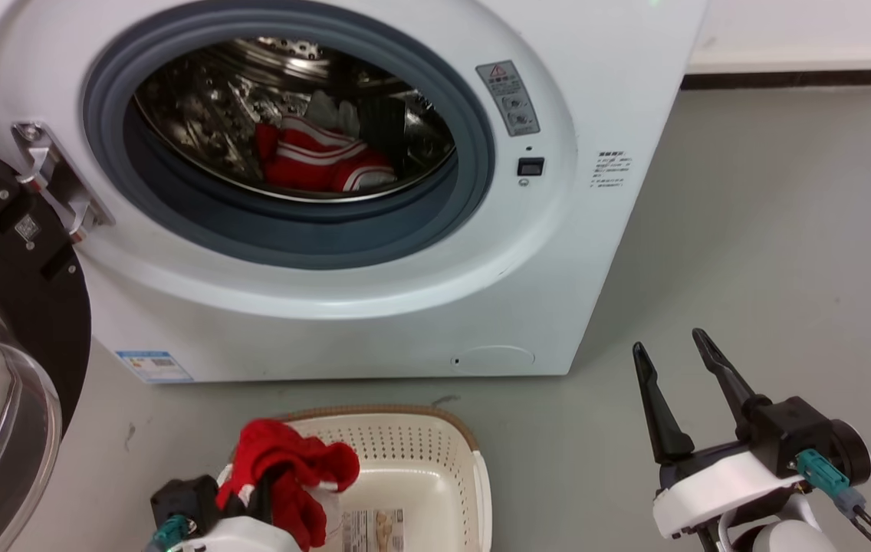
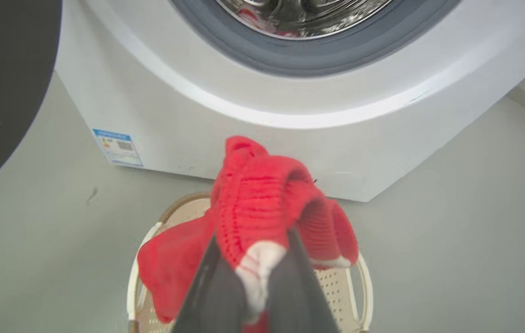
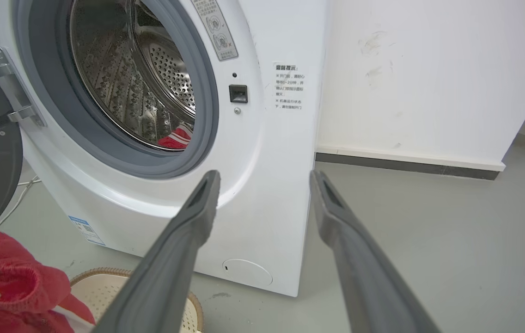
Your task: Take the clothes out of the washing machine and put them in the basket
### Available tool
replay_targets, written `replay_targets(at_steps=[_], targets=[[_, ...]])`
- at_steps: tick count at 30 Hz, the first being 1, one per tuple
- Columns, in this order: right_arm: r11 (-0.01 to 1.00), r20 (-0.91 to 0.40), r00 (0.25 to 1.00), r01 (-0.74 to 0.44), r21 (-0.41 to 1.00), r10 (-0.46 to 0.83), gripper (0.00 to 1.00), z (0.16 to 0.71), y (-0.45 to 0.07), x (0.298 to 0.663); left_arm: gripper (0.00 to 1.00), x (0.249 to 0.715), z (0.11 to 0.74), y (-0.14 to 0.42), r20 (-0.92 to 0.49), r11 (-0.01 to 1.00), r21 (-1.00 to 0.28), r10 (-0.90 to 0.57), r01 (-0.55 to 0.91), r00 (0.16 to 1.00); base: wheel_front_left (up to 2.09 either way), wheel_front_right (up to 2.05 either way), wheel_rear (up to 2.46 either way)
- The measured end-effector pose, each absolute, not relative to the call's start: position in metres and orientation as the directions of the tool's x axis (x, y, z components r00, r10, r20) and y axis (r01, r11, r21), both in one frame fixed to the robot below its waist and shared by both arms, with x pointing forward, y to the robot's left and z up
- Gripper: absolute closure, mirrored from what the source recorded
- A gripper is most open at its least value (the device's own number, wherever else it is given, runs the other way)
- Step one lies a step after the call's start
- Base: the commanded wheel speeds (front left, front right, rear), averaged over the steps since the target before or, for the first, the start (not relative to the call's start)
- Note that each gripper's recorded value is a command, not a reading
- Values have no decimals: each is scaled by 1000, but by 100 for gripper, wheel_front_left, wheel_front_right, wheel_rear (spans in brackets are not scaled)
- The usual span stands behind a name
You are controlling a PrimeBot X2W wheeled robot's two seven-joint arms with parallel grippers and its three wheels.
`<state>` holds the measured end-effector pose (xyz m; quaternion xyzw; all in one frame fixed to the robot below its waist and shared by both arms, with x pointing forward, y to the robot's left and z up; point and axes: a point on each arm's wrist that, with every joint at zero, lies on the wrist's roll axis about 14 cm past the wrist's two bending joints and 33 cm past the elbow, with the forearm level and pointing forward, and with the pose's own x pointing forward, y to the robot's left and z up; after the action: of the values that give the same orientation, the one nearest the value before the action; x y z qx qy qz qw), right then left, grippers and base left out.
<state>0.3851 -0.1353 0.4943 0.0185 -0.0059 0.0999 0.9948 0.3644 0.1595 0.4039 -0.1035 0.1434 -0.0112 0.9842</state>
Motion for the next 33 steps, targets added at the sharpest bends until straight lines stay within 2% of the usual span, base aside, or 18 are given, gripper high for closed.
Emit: replay_targets(at_steps=[8,9,23,33], targets=[[969,-26,969,-245,44,246,0,477,-119,405,100,357,323,161,-524,976,-205,-51,-68,850,0,0,0],[967,-45,966,-251,45,253,0,468,-117,415,100,363,301,159,-587,976,-205,-59,-78,808,0,0,0],[953,-158,940,-294,71,302,0,402,-103,456,100,380,206,148,-805,979,-179,-87,-101,587,0,0,0],[943,-263,906,-314,106,332,0,344,-95,460,100,356,147,151,-911,983,-139,-81,-117,404,0,0,0]])
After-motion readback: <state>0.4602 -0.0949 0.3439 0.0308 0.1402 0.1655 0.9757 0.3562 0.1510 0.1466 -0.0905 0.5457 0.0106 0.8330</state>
